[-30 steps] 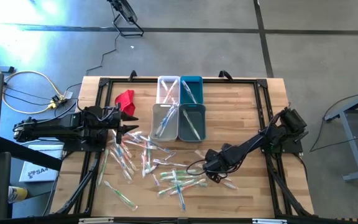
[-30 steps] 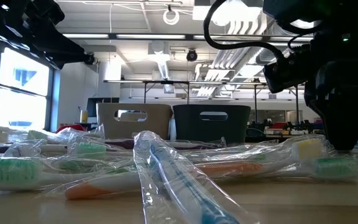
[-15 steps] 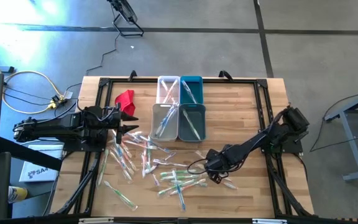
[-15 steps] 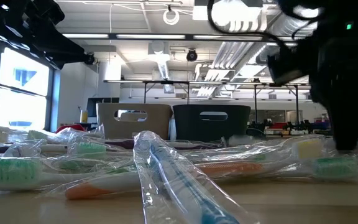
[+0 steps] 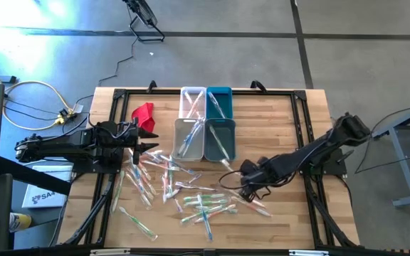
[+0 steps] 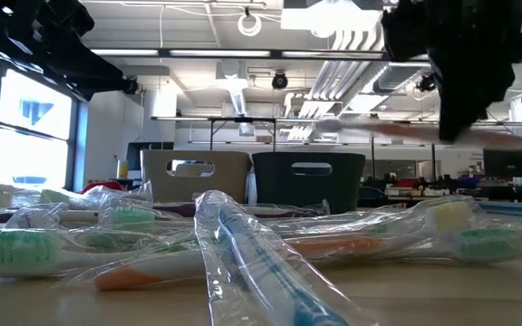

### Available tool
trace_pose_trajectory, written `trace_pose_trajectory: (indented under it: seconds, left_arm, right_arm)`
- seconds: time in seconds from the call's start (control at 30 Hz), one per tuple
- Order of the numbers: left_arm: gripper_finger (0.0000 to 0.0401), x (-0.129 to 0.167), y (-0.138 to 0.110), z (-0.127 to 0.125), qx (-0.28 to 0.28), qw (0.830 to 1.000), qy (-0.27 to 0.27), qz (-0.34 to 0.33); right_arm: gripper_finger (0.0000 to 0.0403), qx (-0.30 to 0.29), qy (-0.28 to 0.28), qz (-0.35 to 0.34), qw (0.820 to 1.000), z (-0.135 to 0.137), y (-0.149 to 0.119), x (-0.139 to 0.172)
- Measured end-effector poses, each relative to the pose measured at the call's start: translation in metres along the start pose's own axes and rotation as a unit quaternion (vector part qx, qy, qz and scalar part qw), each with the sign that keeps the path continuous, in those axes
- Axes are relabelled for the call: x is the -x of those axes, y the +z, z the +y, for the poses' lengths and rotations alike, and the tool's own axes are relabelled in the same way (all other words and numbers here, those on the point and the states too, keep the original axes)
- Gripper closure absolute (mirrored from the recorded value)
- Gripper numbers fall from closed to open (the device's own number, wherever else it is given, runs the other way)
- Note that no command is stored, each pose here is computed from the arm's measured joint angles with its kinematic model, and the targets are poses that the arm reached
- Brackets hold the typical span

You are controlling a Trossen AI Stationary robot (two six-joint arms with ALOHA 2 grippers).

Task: Pick & Place Toothbrushes
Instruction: Put the orange toothbrush into the transparent bin

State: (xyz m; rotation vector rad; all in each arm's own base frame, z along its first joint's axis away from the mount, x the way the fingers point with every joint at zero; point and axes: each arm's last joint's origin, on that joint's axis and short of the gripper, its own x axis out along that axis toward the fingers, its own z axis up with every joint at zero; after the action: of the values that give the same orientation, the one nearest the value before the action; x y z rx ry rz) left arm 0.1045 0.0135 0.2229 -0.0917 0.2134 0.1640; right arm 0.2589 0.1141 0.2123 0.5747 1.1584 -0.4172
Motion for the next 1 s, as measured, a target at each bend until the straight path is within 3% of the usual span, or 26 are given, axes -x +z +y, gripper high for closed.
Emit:
trace_pose_trajectory:
  seconds: [0.43, 0.67, 1.0]
  left_arm:
    - [0.0239, 0.0, 0.0, 0.0, 0.0, 1.0, 0.0, 0.0]
    - [0.0239, 0.0, 0.0, 0.0, 0.0, 1.0, 0.0, 0.0]
    - [0.0239, 0.0, 0.0, 0.0, 0.0, 1.0, 0.0, 0.0]
  right_arm:
    - [0.0383, -0.009, 0.032, -0.132, 0.991, -0.015, 0.009, 0.053]
    - [0.0383, 0.02, 0.022, -0.194, 0.981, -0.022, 0.012, 0.071]
    - [0.0384, 0.046, 0.012, -0.23, 0.972, -0.031, 0.018, 0.083]
